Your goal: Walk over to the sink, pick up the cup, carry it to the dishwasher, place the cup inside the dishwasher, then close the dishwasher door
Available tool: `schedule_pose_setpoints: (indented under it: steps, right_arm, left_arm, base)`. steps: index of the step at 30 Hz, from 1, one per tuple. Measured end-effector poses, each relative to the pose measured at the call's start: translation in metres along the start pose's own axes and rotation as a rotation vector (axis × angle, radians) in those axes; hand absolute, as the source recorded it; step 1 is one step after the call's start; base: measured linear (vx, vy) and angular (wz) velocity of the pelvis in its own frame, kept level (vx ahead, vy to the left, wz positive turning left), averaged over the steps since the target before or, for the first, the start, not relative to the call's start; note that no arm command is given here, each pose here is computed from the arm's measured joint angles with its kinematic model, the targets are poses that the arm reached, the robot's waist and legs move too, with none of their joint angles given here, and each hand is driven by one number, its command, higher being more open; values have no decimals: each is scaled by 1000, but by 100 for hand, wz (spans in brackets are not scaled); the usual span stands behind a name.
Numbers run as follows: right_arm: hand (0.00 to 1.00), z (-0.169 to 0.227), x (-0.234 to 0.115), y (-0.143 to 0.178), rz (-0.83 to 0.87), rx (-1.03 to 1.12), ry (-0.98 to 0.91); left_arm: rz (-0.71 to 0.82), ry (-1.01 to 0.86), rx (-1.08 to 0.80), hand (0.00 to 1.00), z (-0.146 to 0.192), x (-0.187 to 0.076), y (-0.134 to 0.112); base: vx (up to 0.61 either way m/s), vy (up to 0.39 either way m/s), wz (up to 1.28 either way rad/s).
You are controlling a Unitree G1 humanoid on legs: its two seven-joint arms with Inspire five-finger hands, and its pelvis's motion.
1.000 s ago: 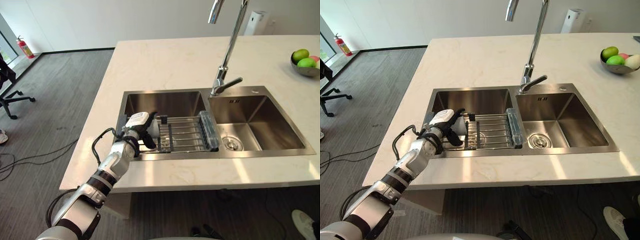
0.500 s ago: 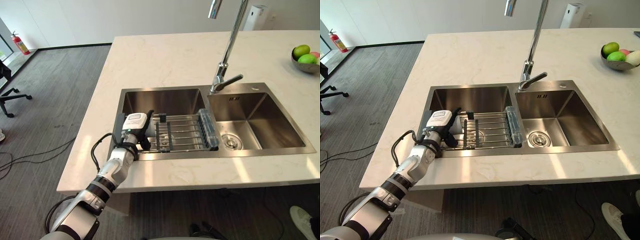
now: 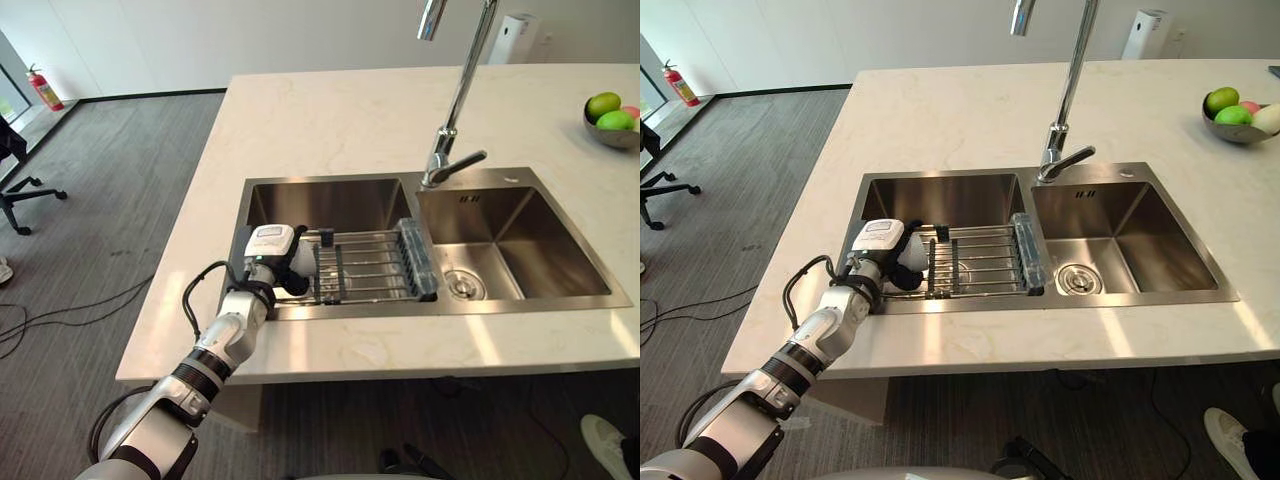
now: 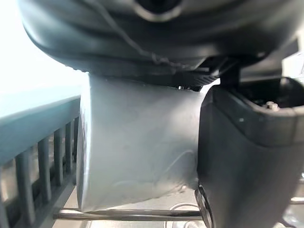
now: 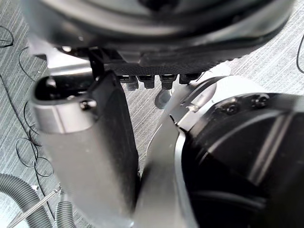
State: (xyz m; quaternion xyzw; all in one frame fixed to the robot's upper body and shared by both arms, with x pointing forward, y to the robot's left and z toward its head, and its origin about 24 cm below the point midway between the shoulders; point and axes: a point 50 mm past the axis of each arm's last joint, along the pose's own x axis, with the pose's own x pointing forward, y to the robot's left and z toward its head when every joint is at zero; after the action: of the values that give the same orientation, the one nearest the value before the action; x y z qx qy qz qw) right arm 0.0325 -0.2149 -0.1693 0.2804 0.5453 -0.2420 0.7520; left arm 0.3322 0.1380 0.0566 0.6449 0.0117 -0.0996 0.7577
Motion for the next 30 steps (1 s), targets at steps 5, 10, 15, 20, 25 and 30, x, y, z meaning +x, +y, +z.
schedule_pose_setpoints:
  steps: [5, 10, 15, 20, 25, 30]
  right_arm:
    - [100, 0, 0, 1, 2, -1, 0]
    - [100, 0, 0, 0, 8, -2, -3]
    - [100, 0, 0, 0, 16, -2, -9]
    - [100, 3, 1, 3, 25, -15, -16]
    - [100, 5, -1, -4, 24, -13, -32]
    - [100, 8, -2, -5, 39, 2, -51]
  left_arm:
    - [-8, 1, -22, 0, -5, 0, 1]
    - [-12, -60, -147, 0, -11, -3, 2]
    - [-92, -184, -545, 0, -7, -12, 4]
    - [-204, -313, -934, 0, 22, -25, 3]
    - [-227, -376, -1265, 0, 27, -39, 16]
    - [-360, -457, -1447, 0, 51, -56, -1]
  base:
    - [-11, -32, 4]
    - [-14, -17, 3]
    - [-8, -34, 10]
    - [-3, -6, -1]
    - [-2, -40, 1]
    - [-73, -19, 13]
